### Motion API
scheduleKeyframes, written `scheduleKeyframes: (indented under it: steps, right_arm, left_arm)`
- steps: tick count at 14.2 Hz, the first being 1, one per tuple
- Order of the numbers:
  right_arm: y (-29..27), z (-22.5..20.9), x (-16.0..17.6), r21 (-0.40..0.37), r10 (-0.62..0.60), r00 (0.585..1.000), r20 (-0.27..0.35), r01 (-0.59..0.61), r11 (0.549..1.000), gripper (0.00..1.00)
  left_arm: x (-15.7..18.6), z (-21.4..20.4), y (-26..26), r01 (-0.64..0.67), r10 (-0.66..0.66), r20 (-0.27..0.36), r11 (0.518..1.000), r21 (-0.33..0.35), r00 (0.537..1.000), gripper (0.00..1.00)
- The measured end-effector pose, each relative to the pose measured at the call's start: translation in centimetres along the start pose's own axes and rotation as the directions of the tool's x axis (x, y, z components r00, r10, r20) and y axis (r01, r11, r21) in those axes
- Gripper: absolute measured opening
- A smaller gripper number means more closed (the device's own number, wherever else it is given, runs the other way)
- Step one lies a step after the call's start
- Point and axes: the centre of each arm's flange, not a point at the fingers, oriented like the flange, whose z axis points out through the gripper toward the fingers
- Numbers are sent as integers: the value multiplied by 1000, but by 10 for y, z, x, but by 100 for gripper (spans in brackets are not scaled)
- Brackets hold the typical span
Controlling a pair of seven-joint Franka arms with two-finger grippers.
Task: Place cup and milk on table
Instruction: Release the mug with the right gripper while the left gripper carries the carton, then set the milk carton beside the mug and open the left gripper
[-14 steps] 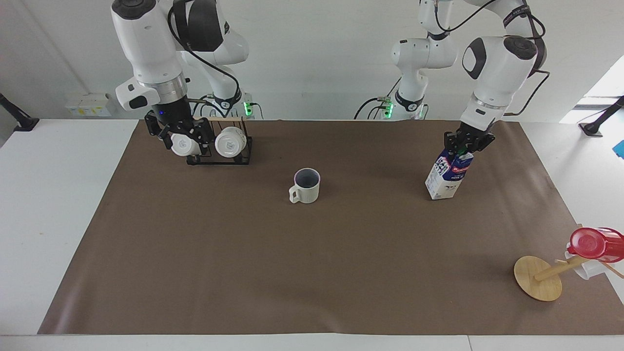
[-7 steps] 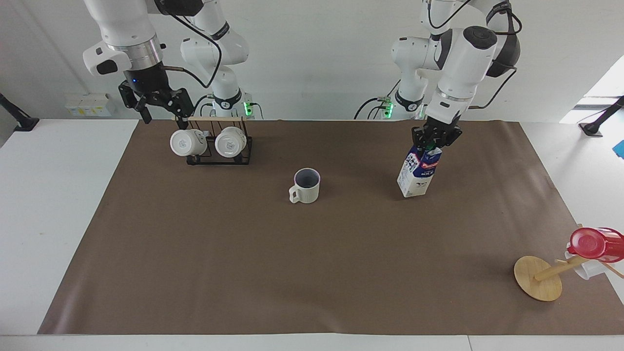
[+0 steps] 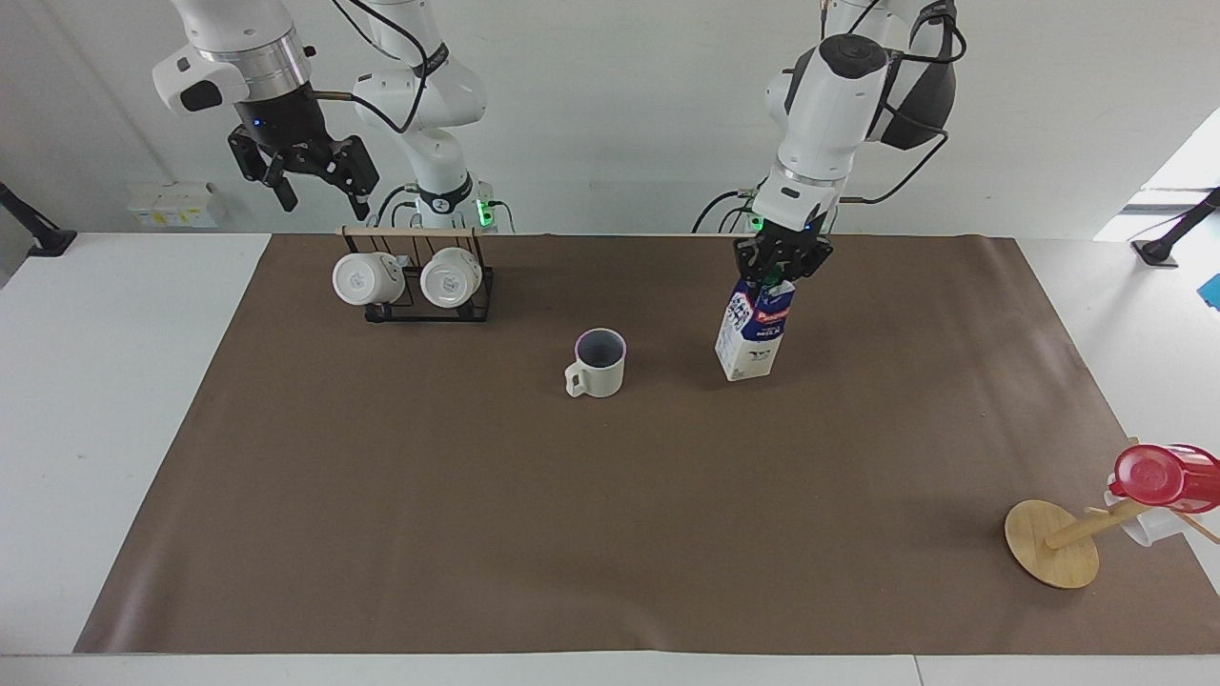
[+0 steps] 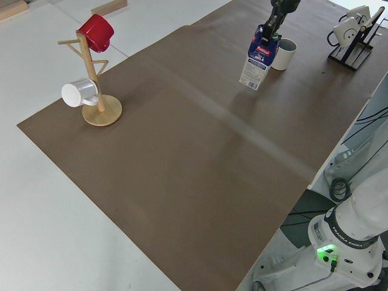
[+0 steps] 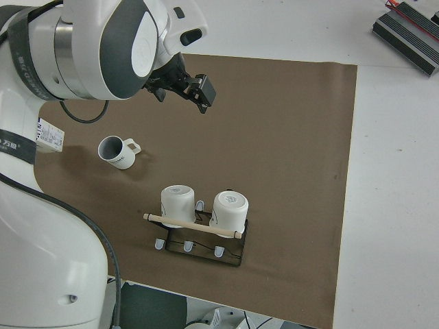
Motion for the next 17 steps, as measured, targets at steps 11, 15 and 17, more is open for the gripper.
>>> scheduleKeyframes:
  steps: [11, 15, 17]
  right_arm:
    - [17, -6, -2, -18, -98, 995, 11, 98, 995, 100]
    - [18, -6, -6, -18, -97, 995, 32, 98, 995, 100]
    - [18, -4, -7, -18, -97, 995, 37, 98, 995, 100]
  left_arm:
    - [-1, 52, 67, 20, -20, -2, 1000, -17, 1000, 41]
    - [1, 55, 68, 21, -21, -2, 1000, -17, 1000, 42]
    - [1, 55, 68, 21, -21, -2, 1000, -17, 1000, 43]
